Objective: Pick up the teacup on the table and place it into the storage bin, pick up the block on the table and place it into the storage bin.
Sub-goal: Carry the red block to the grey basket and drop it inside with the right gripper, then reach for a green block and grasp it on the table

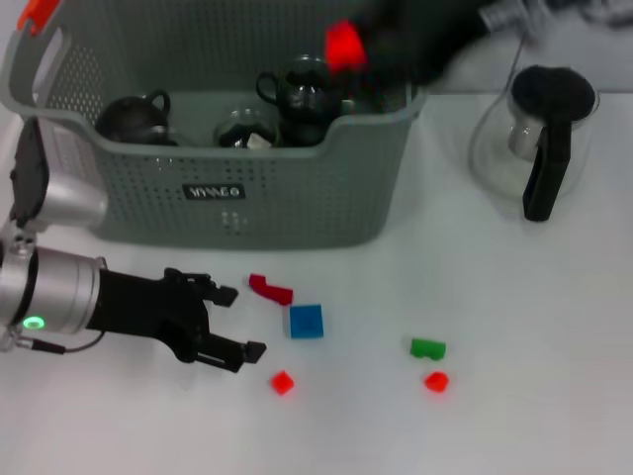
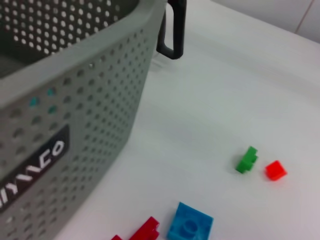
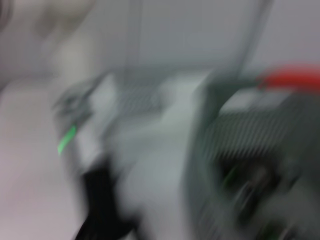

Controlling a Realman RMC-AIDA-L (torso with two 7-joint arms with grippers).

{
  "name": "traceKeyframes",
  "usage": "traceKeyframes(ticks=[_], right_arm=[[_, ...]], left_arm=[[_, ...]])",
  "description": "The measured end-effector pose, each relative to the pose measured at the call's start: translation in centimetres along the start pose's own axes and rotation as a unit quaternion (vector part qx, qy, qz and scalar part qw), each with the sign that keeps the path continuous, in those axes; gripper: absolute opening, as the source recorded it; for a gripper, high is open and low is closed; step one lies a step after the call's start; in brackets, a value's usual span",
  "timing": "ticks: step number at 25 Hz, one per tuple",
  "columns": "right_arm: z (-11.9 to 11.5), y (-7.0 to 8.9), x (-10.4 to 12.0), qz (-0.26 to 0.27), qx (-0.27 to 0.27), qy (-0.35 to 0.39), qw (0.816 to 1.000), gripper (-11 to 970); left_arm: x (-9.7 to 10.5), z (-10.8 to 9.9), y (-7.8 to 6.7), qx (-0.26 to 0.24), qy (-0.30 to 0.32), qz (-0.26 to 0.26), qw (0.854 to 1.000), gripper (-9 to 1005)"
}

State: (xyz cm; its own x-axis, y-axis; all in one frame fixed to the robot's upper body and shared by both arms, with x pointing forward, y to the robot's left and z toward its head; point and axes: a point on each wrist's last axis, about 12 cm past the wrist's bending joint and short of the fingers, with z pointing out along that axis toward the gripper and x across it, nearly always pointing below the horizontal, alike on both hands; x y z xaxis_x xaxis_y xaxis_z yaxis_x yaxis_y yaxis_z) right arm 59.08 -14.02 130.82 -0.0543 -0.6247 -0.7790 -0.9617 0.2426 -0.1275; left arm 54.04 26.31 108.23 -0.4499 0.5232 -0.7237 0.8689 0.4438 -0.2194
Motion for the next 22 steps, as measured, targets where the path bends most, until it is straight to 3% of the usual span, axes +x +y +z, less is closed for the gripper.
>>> traceKeyframes(ticks=[5,10,16,19,22], right_arm=[[4.0,-4.3,-2.3,0.018,0.077,-0.029,0.996,494],[8.1,-6.8,-1.2,0.014,0.115,0.009,0.993,509],[9.7,-7.1,0.6,-0.004,0.154,0.049,0.987,527],[8.6,-7.0,1.0,-0.007,0.159,0.038,0.987,536],[6.6,-5.7,1.2,-0.007,0.135,0.001,0.991,581]], left_arm=[[-0.2,0.1,0.1,-0.005,-0.001,0.002,1.000,855],[-0.4,0.2,0.0,0.001,0.000,0.004,1.000,855],[-0.4,0.2,0.0,0.003,-0.001,0.002,1.000,854],[-0.3,0.1,0.0,0.003,-0.001,0.001,1.000,853],[-0.2,0.1,0.0,0.003,-0.001,0.000,1.000,853]])
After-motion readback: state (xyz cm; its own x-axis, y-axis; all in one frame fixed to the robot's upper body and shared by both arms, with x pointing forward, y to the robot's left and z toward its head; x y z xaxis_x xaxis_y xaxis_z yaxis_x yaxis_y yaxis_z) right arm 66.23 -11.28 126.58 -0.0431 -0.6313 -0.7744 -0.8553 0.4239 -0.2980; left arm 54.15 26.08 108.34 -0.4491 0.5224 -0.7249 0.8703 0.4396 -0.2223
